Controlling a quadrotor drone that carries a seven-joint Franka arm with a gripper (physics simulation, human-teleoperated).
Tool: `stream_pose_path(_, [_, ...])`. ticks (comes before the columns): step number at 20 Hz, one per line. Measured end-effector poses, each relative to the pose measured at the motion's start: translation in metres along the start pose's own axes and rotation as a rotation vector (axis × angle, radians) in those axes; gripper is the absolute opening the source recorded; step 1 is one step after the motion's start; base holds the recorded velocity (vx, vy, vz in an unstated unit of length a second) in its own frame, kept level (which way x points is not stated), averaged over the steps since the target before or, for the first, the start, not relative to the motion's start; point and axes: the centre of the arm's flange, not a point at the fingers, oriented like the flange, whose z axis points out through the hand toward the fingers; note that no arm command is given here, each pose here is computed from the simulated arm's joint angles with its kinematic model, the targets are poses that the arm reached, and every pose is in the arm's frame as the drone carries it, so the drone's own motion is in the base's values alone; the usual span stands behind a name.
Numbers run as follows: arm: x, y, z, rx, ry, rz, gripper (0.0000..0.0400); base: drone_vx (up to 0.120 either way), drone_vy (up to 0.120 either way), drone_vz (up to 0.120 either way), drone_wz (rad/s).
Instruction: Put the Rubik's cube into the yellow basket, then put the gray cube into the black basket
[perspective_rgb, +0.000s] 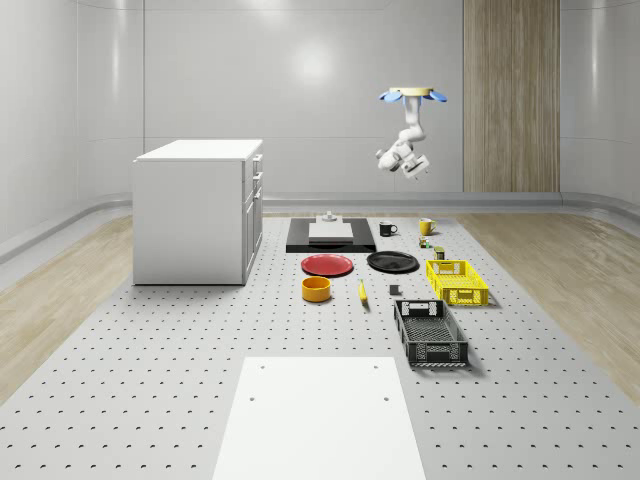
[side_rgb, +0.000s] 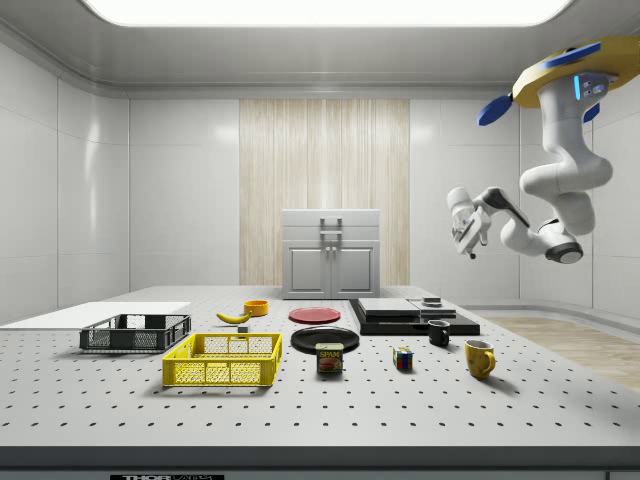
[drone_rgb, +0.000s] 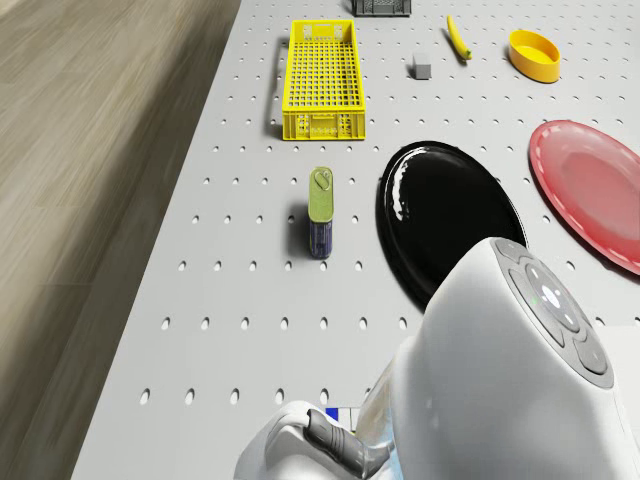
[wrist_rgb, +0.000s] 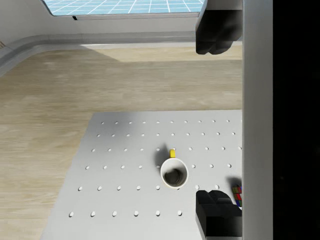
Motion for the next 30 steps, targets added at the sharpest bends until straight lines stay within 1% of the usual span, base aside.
stream_pose_path(2, [-0.010,-0.010,0.001,-0.098,0.100,-0.004,0.0400,0.120,0.000,-0.120,0.000])
stream_pose_path(4, [-0.017,-0.017,0.002,-0.168,0.172,-0.006,0.0400,0.120,0.000,-0.120,0.000])
stream_pose_path(6, [-0.022,-0.021,0.004,-0.217,0.223,-0.008,0.0400,0.120,0.000,-0.120,0.000])
stream_pose_path(9, [-0.026,-0.026,0.006,-0.263,0.273,-0.010,0.0400,0.120,0.000,-0.120,0.000])
stream_pose_path(16, [-0.031,-0.030,0.009,-0.310,0.323,-0.011,0.0400,0.120,0.000,-0.120,0.000])
stream_pose_path(19, [-0.031,-0.031,0.009,-0.317,0.331,-0.012,0.0400,0.120,0.000,-0.120,0.000])
stream_pose_path(21, [-0.032,-0.031,0.009,-0.321,0.334,-0.012,0.0400,0.120,-0.080,-0.120,0.000])
stream_pose_path(30, [-0.032,-0.032,0.010,-0.326,0.341,-0.012,0.0400,0.120,0.000,-0.120,0.000])
